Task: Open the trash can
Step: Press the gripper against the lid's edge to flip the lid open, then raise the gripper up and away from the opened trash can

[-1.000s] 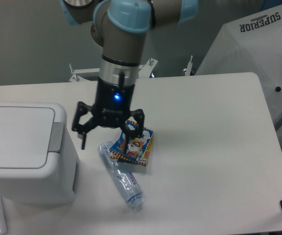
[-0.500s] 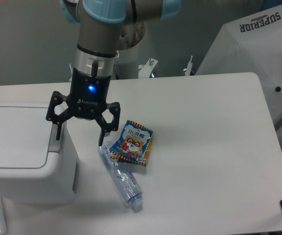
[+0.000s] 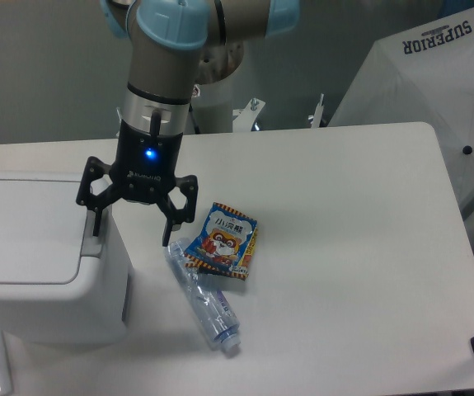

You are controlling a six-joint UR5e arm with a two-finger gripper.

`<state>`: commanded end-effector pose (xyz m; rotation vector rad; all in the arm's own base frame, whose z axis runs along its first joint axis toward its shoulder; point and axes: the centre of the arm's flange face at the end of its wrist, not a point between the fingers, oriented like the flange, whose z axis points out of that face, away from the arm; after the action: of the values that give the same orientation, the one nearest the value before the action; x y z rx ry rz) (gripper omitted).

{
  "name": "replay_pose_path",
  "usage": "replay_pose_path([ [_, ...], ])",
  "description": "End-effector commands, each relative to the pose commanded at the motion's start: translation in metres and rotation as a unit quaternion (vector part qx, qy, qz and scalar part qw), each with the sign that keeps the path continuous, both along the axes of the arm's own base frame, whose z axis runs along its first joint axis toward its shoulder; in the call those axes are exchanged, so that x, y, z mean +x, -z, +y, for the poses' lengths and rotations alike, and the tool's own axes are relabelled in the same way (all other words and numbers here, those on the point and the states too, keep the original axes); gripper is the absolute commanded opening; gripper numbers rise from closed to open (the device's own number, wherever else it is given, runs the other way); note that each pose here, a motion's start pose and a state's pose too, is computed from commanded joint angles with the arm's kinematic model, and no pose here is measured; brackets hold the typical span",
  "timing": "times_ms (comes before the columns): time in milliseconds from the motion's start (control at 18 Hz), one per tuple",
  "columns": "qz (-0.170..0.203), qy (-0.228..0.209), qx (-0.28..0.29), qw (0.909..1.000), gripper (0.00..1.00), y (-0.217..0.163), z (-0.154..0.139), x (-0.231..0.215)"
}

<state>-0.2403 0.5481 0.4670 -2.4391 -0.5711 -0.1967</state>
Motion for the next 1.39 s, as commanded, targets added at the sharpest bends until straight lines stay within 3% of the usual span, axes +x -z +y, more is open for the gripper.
replay_pose_path([
  [611, 0.001, 0.003, -0.003, 1.0000, 1.00, 0.005, 0.002, -0.002],
  [889, 0.017, -0.004, 0.015, 0.9997, 1.00, -0.022, -0.001, -0.010],
  [1000, 0.038, -0.014, 0.037, 0.9985, 1.00, -0.055, -0.007, -0.019],
  [1167, 0.073, -0.063, 0.040, 0.9946, 1.00, -0.080, -0.033, -0.060],
  [1278, 0.111, -0.096, -0.010, 0.9891, 1.00, -0.066, -0.049, -0.084],
  [1389, 0.161, -0.091, -0.068, 0.9804, 1.00, -0.047, -0.065, -0.105],
])
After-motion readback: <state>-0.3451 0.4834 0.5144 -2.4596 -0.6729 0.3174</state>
